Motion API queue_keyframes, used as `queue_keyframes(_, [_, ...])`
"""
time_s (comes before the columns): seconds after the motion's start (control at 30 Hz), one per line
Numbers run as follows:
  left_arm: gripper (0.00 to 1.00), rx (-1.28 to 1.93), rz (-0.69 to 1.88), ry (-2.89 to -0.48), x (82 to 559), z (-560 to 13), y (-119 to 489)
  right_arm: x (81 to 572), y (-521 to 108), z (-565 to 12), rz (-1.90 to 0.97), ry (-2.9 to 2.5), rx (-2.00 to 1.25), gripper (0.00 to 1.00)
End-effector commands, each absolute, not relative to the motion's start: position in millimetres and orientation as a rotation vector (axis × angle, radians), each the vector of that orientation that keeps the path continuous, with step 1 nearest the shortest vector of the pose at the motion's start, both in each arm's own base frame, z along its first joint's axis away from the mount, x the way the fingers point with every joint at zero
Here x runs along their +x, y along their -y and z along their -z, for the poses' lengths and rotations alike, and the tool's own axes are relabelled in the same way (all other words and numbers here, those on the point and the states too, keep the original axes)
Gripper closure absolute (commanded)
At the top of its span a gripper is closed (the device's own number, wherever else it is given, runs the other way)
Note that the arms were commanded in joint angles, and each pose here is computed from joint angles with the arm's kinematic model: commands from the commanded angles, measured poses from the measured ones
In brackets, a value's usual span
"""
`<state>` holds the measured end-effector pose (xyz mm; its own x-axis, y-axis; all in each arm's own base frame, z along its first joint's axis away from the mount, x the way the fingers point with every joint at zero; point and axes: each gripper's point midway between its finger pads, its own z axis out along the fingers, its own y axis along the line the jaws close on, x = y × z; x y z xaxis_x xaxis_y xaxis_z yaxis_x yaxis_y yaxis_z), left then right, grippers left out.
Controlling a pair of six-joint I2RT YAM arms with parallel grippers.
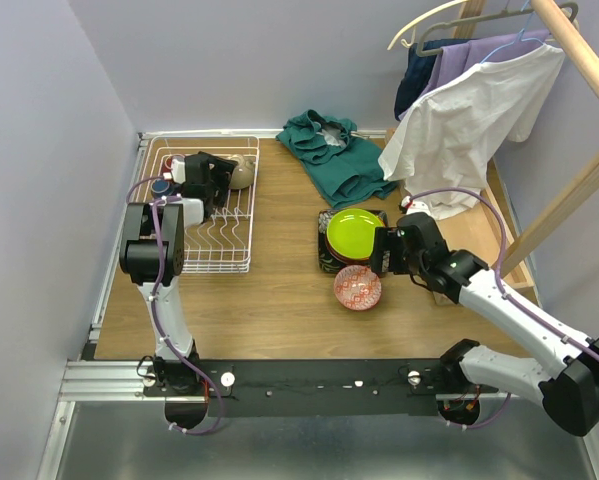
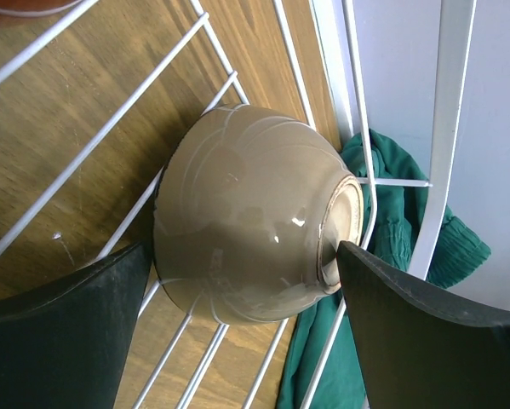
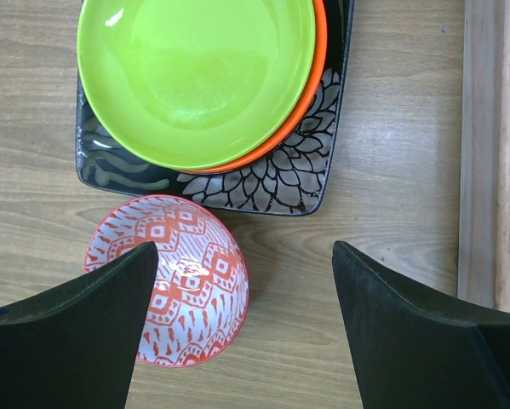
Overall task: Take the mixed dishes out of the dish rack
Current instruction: Pick up the bowl from the dish rack.
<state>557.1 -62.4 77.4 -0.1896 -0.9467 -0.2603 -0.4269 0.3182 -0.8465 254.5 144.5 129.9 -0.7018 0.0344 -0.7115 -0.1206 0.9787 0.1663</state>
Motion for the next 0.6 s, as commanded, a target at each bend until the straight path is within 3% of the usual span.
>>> queue_keyframes(0.0, [0.01, -1.245, 0.777, -1.750, 560, -68, 59, 263, -145, -140, -0.234, -2.303, -0.065, 0.09])
queue_keyframes(0.2, [0.04, -1.245, 0.790, -1.699, 564, -74, 56, 263, -146, -139, -0.234, -2.307, -0.074, 0.09])
queue_keyframes(0.57, [0.32, -1.214, 0.808, -1.660, 564, -91, 54, 261, -148, -137, -0.251, -2.314, -0.089, 0.09])
